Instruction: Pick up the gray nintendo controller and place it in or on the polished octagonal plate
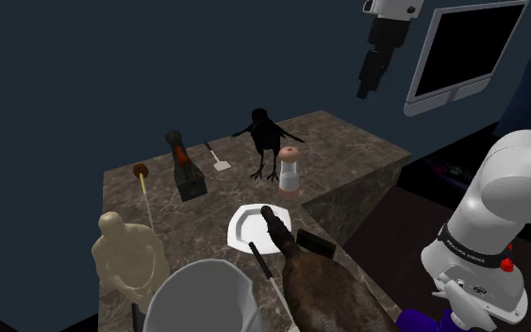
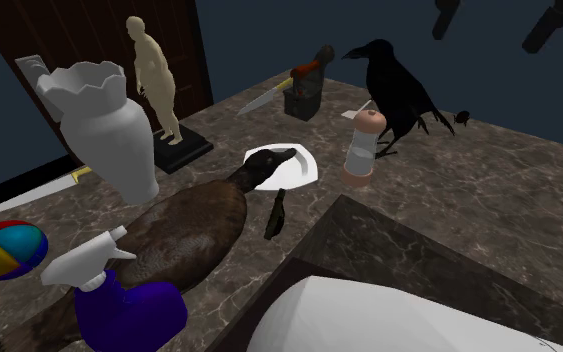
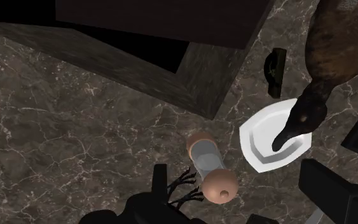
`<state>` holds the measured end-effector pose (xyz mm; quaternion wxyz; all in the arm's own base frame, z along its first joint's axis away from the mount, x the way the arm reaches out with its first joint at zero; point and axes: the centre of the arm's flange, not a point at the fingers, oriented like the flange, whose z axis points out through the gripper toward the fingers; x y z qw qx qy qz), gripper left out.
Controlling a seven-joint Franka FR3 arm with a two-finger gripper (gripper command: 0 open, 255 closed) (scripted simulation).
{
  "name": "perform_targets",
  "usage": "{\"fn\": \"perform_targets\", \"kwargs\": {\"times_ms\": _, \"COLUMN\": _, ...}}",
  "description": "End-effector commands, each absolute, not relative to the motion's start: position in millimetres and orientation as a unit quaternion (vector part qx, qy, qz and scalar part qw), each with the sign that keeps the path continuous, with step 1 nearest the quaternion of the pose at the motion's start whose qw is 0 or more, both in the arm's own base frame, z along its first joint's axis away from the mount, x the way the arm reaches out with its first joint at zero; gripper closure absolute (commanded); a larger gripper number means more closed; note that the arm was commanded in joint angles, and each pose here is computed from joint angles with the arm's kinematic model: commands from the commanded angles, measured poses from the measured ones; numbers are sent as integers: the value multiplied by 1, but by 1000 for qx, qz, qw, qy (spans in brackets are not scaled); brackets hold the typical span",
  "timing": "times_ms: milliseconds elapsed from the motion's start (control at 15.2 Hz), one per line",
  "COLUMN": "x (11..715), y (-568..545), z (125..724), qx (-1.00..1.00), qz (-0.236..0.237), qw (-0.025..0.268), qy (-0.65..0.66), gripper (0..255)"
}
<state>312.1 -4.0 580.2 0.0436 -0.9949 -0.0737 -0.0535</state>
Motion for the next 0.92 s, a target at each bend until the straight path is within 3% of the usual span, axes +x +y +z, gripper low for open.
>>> {"fn": "perform_targets", "kwargs": {"times_ms": 0, "x": 312, "y": -4, "z": 580, "qx": -995, "qz": -54, "qw": 44, "qy": -74, "gripper": 0}}
{"fn": "perform_targets", "kwargs": {"times_ms": 858, "x": 318, "y": 93, "z": 440, "qx": -996, "qz": -12, "qw": 51, "qy": -69, "gripper": 0}}
